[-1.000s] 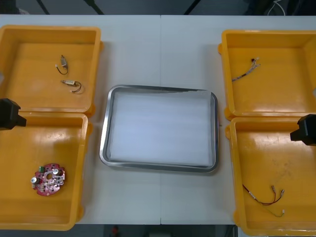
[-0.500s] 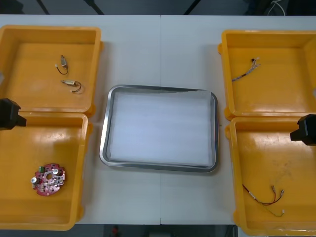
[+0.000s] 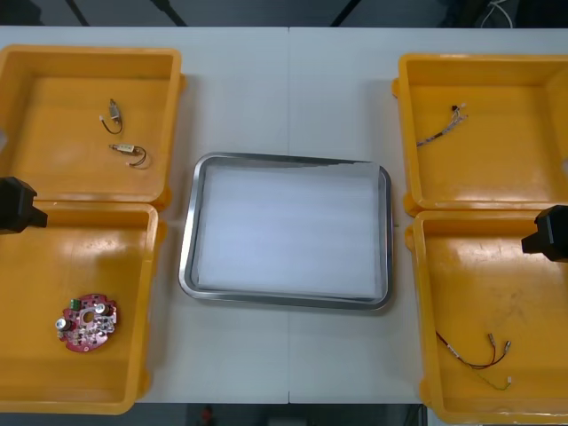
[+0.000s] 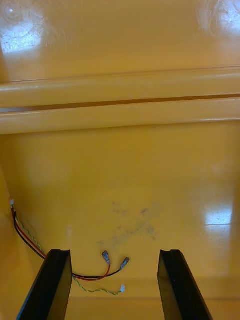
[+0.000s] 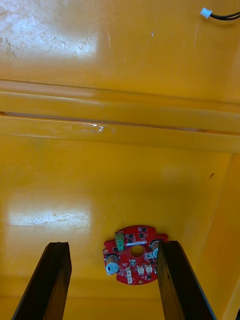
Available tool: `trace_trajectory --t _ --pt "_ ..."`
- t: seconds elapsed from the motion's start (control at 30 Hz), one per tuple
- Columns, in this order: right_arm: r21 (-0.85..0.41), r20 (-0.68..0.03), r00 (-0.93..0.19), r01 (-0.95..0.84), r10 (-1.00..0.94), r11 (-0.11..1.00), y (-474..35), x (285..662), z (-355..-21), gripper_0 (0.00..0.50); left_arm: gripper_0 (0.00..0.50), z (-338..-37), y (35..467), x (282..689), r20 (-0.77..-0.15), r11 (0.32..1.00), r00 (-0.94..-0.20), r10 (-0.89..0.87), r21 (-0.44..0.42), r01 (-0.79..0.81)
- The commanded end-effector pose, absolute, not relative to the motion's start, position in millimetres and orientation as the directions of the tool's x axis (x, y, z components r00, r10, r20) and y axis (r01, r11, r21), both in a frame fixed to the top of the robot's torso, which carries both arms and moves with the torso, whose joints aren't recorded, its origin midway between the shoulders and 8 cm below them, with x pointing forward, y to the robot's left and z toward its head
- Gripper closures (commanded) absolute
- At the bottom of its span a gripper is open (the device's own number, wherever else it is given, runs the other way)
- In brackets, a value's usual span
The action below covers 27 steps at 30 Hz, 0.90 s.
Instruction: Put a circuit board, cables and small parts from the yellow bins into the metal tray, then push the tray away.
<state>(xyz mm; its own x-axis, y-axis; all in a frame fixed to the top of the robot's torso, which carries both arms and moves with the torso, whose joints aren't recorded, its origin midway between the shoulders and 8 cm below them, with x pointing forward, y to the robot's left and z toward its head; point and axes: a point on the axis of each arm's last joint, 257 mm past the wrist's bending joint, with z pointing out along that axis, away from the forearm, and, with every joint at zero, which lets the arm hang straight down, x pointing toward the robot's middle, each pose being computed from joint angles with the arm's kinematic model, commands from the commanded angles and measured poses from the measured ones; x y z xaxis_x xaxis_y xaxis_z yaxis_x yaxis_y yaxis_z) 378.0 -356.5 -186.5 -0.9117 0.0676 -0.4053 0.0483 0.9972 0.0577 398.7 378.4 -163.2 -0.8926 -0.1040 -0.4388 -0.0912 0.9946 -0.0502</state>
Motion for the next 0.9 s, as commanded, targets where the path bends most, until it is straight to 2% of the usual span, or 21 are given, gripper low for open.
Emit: trace_trajectory --t 0.03,0.77,0.8,0.9 --pt "0.032 -0.428 -0.904 -0.037 -0.020 0.999 -344 381 -179 0.000 0.000 -132 391 409 -0.488 0.998 -0.871 -0.049 0.006 -0.060" --pt "0.032 -0.428 -0.904 -0.037 -0.020 0.999 -344 381 -179 0.000 0.000 -132 391 409 -0.488 0.998 -0.871 -0.049 0.006 -0.060" --pt "0.035 -0.386 -0.922 -0.041 -0.024 0.999 -343 371 -195 0.000 0.000 -132 391 409 -0.488 0.998 -0.871 -0.049 0.006 -0.060" --pt "0.023 -0.386 -0.922 -0.049 -0.037 0.999 -344 370 -193 0.000 0.000 -132 391 409 -0.488 0.998 -0.871 -0.049 0.006 -0.060"
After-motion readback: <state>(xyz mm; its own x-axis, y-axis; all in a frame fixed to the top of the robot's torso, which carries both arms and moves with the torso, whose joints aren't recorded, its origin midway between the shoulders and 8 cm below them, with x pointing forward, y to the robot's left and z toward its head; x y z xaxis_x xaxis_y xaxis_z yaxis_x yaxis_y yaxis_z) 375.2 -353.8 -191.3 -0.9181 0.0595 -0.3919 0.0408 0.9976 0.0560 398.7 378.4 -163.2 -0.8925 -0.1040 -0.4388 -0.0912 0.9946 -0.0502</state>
